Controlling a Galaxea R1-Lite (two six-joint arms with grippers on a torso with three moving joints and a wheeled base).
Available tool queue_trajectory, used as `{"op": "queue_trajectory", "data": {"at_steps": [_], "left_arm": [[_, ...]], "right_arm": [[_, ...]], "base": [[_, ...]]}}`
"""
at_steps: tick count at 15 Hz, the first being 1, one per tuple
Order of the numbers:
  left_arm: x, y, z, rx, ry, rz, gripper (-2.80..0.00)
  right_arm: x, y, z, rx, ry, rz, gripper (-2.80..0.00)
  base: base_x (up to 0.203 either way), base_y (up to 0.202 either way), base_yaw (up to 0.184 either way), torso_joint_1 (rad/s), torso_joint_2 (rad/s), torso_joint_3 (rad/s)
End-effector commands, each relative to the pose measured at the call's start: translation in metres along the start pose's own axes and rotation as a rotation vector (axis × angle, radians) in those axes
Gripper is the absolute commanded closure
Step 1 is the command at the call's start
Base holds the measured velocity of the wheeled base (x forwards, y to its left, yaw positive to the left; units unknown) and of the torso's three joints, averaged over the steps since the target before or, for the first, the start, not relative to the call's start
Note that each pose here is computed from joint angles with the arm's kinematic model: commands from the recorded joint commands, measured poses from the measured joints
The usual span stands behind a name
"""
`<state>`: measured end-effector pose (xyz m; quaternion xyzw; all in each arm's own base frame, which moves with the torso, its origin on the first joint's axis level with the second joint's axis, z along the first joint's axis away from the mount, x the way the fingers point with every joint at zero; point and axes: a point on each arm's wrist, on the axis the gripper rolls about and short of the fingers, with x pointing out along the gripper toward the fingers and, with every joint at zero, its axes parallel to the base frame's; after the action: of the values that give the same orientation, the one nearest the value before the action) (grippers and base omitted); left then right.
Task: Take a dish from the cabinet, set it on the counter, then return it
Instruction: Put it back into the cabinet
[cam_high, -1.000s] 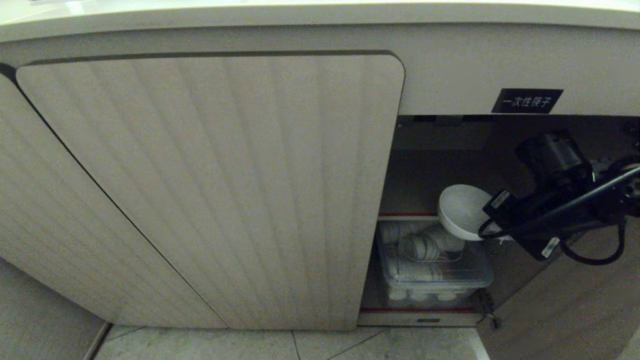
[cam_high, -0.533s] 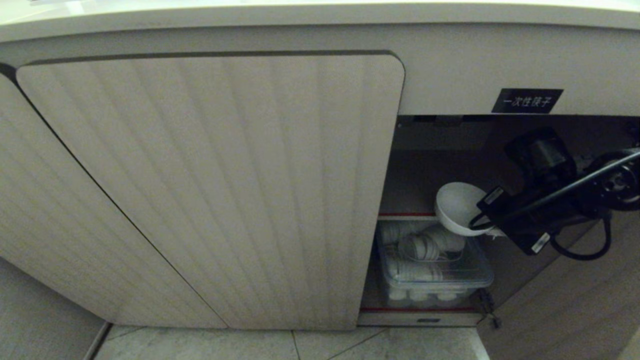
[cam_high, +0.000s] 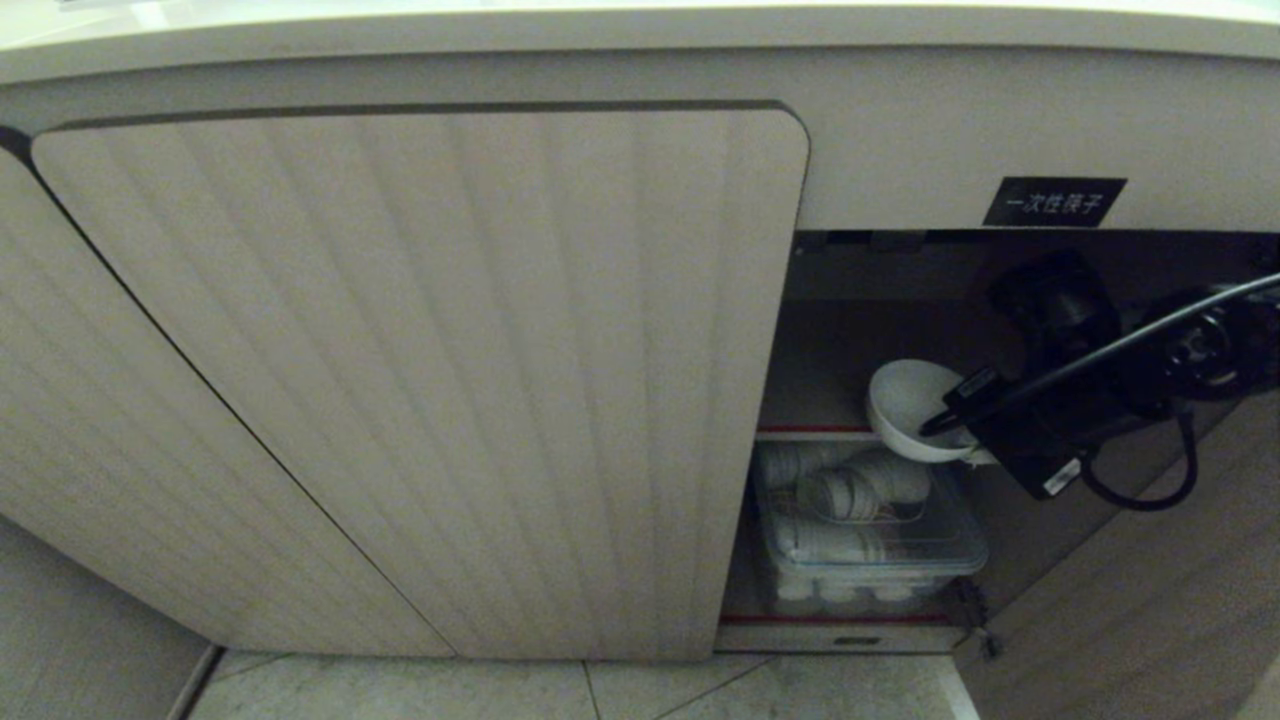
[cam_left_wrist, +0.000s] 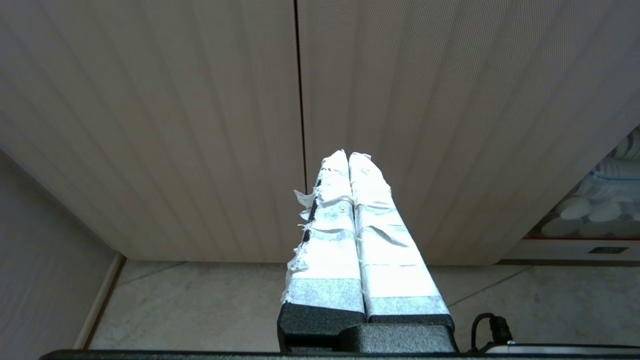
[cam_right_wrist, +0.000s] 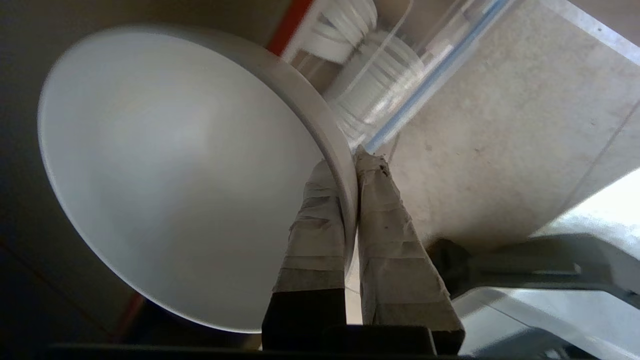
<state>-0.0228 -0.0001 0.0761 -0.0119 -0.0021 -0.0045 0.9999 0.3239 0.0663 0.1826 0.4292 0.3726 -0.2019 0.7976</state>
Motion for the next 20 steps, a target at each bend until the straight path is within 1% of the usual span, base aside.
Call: {"op": "queue_trajectory", "data": {"at_steps": [1,3,7,11,15,20], "left_arm": [[0.0,0.0,0.0,-0.001,0.0,0.0,0.0],[0.0,0.0,0.0,-0.001,-0.002,0.0,0.0],[0.0,0.0,0.0,-0.001,-0.002,0.0,0.0],[0.0,0.0,0.0,-0.001,0.0,0.0,0.0],[0.0,0.0,0.0,-0.001,-0.001,0.0,0.0],[0.0,0.0,0.0,-0.001,-0.001,0.0,0.0]], "right_arm": [[0.003,0.004,0.001,0.024,-0.01,0.001,0.0],[0.006,0.006,0.002,0.034,-0.025,-0.005,0.0],[0.005,0.007,0.003,0.031,-0.023,-0.015,0.0],[0.006,0.007,0.002,0.02,0.015,-0.038,0.0],[0.009,0.007,0.001,0.023,0.019,-0.043,0.0],[0.012,0.018,0.007,0.032,0.011,-0.018,0.0]], "base": [[0.0,0.0,0.0,0.0,0.0,0.0],[0.0,0.0,0.0,0.0,0.0,0.0],[0.0,0.0,0.0,0.0,0.0,0.0],[0.0,0.0,0.0,0.0,0.0,0.0],[0.0,0.0,0.0,0.0,0.0,0.0],[0.0,0.0,0.0,0.0,0.0,0.0]]}}
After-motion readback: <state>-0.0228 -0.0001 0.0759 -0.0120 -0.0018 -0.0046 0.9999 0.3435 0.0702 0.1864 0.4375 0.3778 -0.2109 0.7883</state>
